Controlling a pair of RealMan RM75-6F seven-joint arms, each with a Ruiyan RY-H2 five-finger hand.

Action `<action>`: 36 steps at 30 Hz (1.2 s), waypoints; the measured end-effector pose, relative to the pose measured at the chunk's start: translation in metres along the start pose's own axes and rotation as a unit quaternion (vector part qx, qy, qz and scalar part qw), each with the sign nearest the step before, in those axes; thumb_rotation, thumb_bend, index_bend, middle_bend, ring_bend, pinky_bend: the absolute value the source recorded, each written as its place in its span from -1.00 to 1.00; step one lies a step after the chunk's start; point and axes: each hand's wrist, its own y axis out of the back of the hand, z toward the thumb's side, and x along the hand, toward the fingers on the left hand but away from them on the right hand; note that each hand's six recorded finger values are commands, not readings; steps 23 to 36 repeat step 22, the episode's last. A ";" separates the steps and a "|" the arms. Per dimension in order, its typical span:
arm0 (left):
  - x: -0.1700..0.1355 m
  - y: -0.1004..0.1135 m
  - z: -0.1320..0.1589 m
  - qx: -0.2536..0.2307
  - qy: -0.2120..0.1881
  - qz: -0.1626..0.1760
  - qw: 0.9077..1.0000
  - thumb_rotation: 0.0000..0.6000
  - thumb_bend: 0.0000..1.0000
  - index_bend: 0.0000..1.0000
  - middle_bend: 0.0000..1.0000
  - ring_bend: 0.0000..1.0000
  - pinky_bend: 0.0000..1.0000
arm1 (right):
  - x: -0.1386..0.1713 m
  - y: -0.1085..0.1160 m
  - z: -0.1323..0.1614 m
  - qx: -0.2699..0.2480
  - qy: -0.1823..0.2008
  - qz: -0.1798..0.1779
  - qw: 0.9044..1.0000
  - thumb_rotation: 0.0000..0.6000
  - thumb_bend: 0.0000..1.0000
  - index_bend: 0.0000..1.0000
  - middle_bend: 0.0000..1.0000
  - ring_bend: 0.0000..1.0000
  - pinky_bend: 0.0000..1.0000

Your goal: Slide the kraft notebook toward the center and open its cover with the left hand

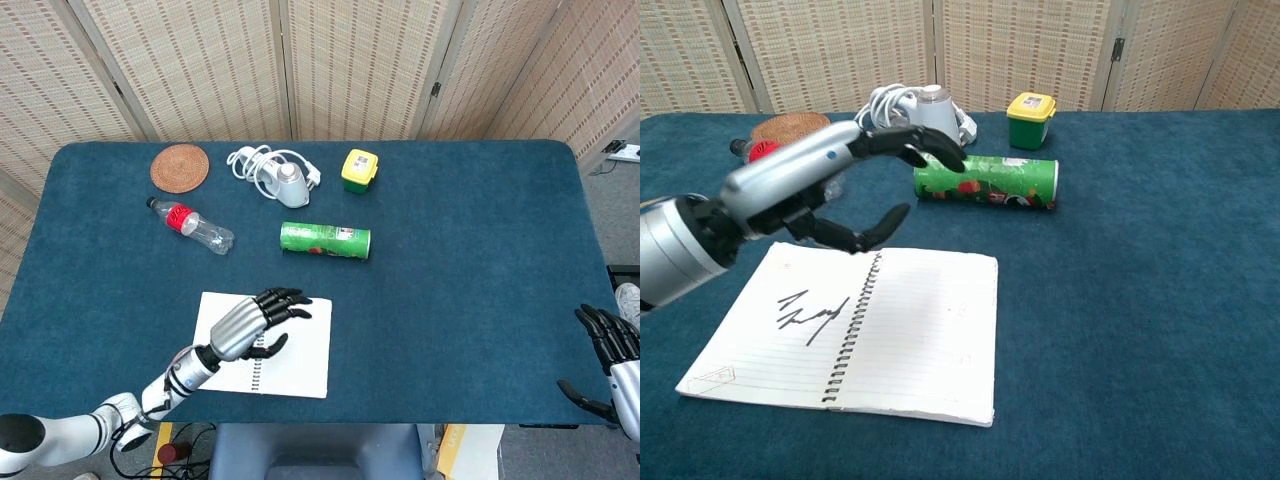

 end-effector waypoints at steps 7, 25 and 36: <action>-0.047 0.045 -0.047 0.042 0.136 0.033 0.989 1.00 -0.24 -0.52 -0.59 -0.70 -0.56 | -0.010 -0.005 0.003 0.003 0.013 0.013 1.000 1.00 -0.59 -1.00 -0.79 -0.85 -0.77; -0.194 0.136 -0.075 0.235 0.364 0.075 0.898 1.00 -0.29 -0.51 -0.59 -0.71 -0.56 | -0.033 -0.017 0.009 0.012 0.030 0.036 0.999 1.00 -0.59 -1.00 -0.79 -0.85 -0.77; -0.194 0.136 -0.075 0.235 0.364 0.075 0.898 1.00 -0.29 -0.51 -0.59 -0.71 -0.56 | -0.033 -0.017 0.009 0.012 0.030 0.036 0.999 1.00 -0.59 -1.00 -0.79 -0.85 -0.77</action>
